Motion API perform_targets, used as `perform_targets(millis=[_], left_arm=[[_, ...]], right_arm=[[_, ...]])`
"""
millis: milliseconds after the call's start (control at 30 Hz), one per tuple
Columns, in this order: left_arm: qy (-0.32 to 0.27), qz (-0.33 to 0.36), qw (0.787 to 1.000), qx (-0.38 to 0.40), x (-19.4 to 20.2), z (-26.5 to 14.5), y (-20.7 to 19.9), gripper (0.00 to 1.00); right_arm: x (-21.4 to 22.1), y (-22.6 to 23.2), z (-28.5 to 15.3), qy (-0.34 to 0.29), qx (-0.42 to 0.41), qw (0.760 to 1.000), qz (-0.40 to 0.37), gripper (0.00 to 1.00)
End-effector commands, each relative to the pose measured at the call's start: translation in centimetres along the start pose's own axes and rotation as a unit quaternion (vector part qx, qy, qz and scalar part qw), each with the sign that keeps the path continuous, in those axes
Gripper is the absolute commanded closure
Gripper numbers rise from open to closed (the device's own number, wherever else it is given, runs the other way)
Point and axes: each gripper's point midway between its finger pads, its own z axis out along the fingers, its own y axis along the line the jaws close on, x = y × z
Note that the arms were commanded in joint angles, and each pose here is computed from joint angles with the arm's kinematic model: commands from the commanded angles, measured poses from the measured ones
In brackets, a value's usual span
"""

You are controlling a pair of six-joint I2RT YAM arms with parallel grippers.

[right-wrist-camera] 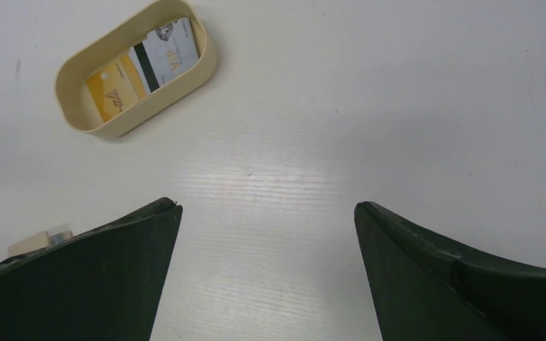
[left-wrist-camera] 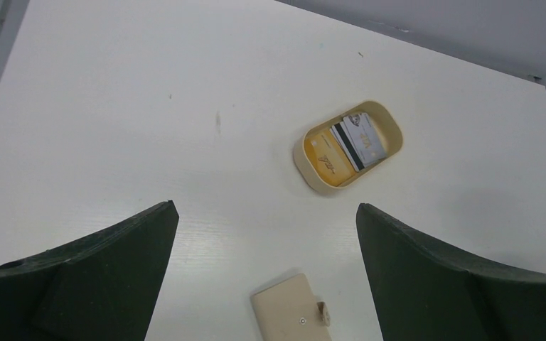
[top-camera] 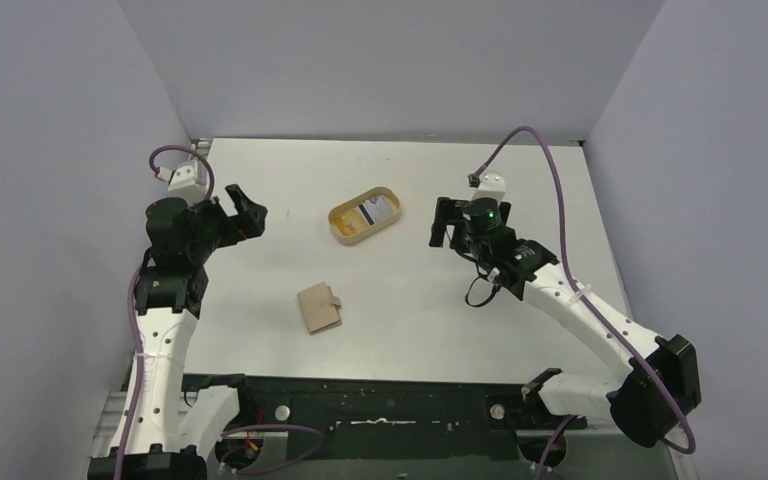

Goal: Take the credit cards out of the card holder

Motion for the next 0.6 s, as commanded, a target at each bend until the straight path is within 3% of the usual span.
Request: perform_targets(millis=[0,567], left_arm=[[-0.057,0.047,0.997,-0.002,-4.2,-1.5,-0.9,0.03],[-0.054,0.056,0.997,0.017,-3.9,-1.9,-1.5,0.03]], right_arm=[[-1.9,0.8,-0.1,-0.014,-0.009,1.0,0.007,0.0],[-3.9,-0.6,-1.3,-0.036,0.031,0.999,0.016,0.0]])
